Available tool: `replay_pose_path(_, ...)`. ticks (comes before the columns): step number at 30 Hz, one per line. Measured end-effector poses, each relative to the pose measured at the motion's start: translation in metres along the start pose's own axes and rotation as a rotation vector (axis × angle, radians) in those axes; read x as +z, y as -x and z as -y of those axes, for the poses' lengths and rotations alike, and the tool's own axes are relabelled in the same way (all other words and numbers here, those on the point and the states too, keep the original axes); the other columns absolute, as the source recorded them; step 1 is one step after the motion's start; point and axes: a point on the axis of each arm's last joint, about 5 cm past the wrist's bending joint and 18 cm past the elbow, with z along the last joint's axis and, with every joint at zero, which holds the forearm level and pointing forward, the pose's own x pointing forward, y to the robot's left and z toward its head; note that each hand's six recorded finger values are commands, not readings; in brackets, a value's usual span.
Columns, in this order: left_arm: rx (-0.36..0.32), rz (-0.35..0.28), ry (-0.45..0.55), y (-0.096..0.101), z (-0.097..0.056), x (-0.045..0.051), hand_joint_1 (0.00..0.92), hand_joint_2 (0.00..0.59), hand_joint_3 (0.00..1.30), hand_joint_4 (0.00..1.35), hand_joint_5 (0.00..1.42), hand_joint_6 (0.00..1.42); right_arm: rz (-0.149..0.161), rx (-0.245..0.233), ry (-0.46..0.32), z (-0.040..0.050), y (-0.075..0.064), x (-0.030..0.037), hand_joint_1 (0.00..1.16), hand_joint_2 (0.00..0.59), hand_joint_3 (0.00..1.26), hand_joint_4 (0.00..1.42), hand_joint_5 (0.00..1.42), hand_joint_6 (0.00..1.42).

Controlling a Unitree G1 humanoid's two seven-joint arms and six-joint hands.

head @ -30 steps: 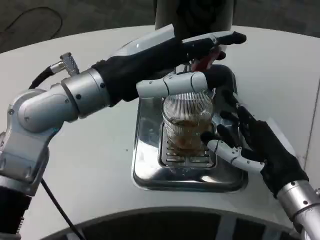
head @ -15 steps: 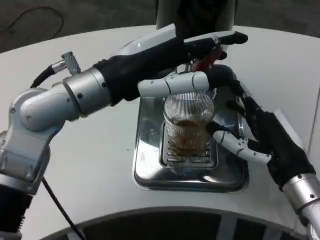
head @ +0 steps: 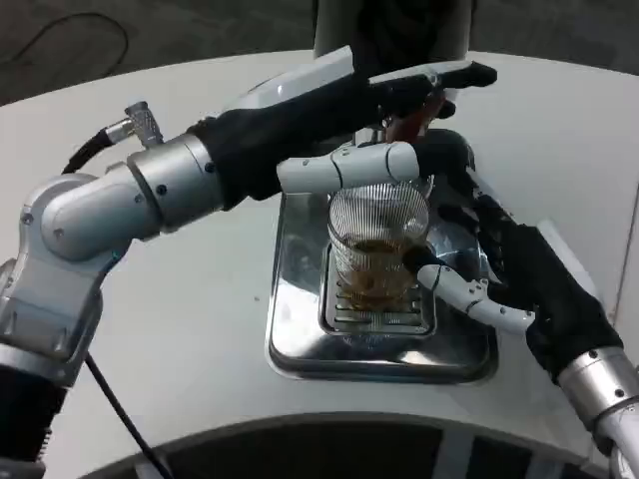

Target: Grasp the cup under the faucet to collect the drink, then remove the cup.

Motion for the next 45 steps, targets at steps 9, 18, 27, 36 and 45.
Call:
replay_pose_path(9, -0.025, 0.012, -0.024, -0.005, -0.002, 0.0021, 0.000, 0.137, 0.11, 0.03, 0.12, 0.07, 0.005, 0.022, -0.009, -0.0047, 0.001, 0.0007, 0.64, 0.249, 0.06, 0.01, 0.11, 0.00)
replay_pose_path(18, -0.035, 0.015, -0.046, -0.007, -0.003, 0.0024, 0.000, 0.137, 0.11, 0.03, 0.12, 0.07, 0.002, 0.023, -0.017, -0.0065, 0.000, 0.0001, 0.64, 0.249, 0.06, 0.01, 0.11, 0.00)
replay_pose_path(27, -0.055, 0.017, -0.091, -0.011, -0.005, 0.0048, 0.000, 0.137, 0.11, 0.03, 0.12, 0.07, -0.010, 0.028, -0.030, -0.0101, -0.001, -0.0022, 0.64, 0.249, 0.06, 0.01, 0.11, 0.00)
replay_pose_path(36, -0.074, 0.024, -0.105, -0.015, -0.004, 0.0059, 0.000, 0.137, 0.11, 0.03, 0.12, 0.07, -0.010, 0.031, -0.031, -0.0114, -0.002, -0.0021, 0.64, 0.249, 0.05, 0.01, 0.11, 0.00)
replay_pose_path(45, -0.084, 0.019, -0.138, -0.016, -0.005, 0.0078, 0.000, 0.137, 0.11, 0.03, 0.12, 0.07, -0.010, 0.030, -0.032, -0.0124, -0.002, -0.0021, 0.64, 0.249, 0.05, 0.01, 0.11, 0.00)
